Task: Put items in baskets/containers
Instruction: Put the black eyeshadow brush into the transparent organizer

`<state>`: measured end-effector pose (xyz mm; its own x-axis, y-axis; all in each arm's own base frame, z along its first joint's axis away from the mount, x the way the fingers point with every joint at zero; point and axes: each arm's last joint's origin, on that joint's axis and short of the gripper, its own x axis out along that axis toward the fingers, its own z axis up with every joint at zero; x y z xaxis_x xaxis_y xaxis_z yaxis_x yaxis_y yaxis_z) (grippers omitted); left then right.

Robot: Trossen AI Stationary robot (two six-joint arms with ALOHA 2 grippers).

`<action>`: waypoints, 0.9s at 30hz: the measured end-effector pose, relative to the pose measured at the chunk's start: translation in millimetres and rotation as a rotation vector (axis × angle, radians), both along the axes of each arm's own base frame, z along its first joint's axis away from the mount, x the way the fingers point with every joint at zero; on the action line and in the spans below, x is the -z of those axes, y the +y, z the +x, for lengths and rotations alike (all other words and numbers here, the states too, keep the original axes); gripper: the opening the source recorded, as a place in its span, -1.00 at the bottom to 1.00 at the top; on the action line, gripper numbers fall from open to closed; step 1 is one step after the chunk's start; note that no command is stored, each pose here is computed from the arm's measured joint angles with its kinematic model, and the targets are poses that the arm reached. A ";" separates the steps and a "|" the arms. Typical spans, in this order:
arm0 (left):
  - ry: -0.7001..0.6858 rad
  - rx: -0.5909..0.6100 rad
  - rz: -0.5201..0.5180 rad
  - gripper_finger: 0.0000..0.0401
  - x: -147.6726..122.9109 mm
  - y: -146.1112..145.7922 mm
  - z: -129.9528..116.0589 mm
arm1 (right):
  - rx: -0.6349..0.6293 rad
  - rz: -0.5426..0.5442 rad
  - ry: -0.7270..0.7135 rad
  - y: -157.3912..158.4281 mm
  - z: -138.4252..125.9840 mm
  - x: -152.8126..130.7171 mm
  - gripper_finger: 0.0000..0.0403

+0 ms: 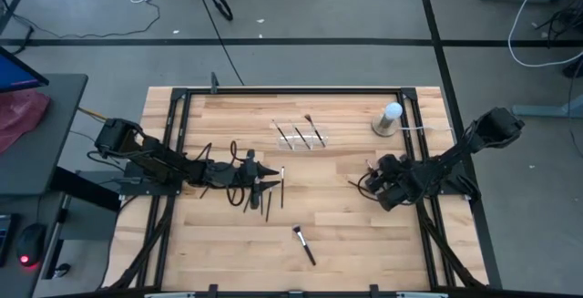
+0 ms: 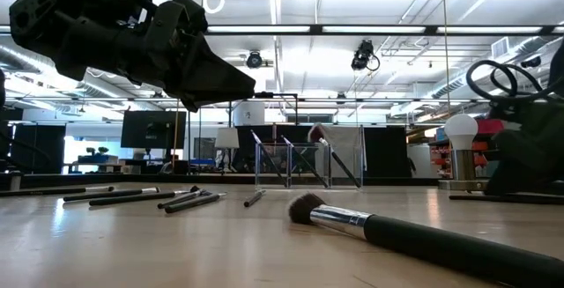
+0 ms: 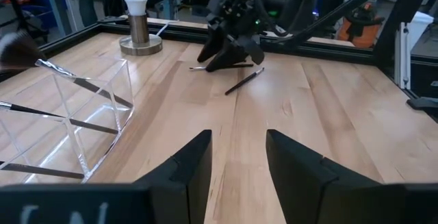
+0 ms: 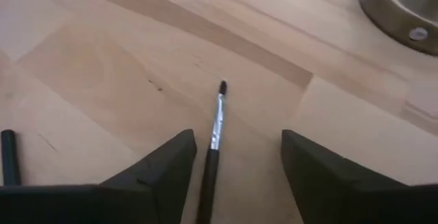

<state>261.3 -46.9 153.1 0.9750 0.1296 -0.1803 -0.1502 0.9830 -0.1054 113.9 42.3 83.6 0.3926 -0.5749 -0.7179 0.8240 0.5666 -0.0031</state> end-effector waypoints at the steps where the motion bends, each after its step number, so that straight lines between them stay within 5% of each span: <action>1: 0.000 0.000 0.000 -0.28 0.0 0.0 0.0 | -0.009 -0.002 0.004 0.4 -0.2 0.1 0.04; 15: 0.000 0.000 0.000 -0.28 0.0 0.0 0.0 | -0.127 -0.031 0.063 1.9 -3.3 4.4 -0.93; 27: -0.001 0.000 0.002 -0.28 -0.2 0.0 0.1 | -0.233 -0.082 -0.142 17.4 27.6 -11.7 -0.98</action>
<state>261.4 -46.9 153.3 0.9753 0.1296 -0.1789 -0.1496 0.9833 -0.1034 141.4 59.6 95.3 0.6144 -0.5111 -0.6011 0.6667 0.7437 0.0491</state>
